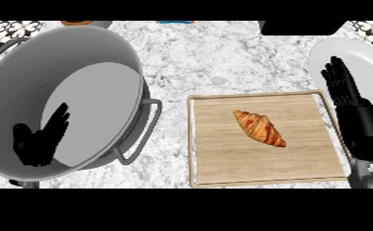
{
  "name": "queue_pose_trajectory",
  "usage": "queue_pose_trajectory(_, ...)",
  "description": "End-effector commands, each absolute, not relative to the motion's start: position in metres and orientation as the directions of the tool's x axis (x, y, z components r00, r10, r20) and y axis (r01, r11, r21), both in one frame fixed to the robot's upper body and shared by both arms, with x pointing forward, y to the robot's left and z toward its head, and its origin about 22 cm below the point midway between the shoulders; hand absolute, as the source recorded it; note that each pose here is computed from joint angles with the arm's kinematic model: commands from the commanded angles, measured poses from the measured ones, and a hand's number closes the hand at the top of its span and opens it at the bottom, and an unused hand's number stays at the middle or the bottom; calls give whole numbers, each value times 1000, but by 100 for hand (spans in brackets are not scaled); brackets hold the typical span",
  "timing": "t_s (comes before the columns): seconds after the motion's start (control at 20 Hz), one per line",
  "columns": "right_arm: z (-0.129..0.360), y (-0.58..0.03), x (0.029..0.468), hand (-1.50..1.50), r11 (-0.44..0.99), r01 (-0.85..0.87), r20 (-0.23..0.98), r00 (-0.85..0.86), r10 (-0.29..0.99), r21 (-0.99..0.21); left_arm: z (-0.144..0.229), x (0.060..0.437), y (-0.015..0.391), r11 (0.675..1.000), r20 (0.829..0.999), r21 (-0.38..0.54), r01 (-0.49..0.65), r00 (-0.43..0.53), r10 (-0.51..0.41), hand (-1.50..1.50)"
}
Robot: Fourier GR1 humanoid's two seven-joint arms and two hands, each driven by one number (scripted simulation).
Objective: Pick the croissant from the tray and place it in the plate
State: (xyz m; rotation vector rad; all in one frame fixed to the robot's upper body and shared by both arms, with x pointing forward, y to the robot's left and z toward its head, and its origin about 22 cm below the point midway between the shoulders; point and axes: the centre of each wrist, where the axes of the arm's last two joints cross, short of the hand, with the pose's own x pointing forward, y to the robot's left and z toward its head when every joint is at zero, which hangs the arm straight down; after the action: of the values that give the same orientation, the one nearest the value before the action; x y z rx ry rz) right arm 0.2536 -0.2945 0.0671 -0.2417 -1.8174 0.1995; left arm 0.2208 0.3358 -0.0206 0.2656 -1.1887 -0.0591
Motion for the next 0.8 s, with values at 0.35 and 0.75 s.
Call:
queue_pose_trajectory(0.35, 180, -223, 266, 150, 378, -329, 462, -816, 347, -865, -11, 245, 295, 979, 936, 205, -11, 296, -193, 0)
queue_pose_trajectory(0.75, 58, -249, 282, -150, 369, -786, 854, -518, 44, -496, -4, 262, 253, 982, 958, 184, -42, 231, -169, 0)
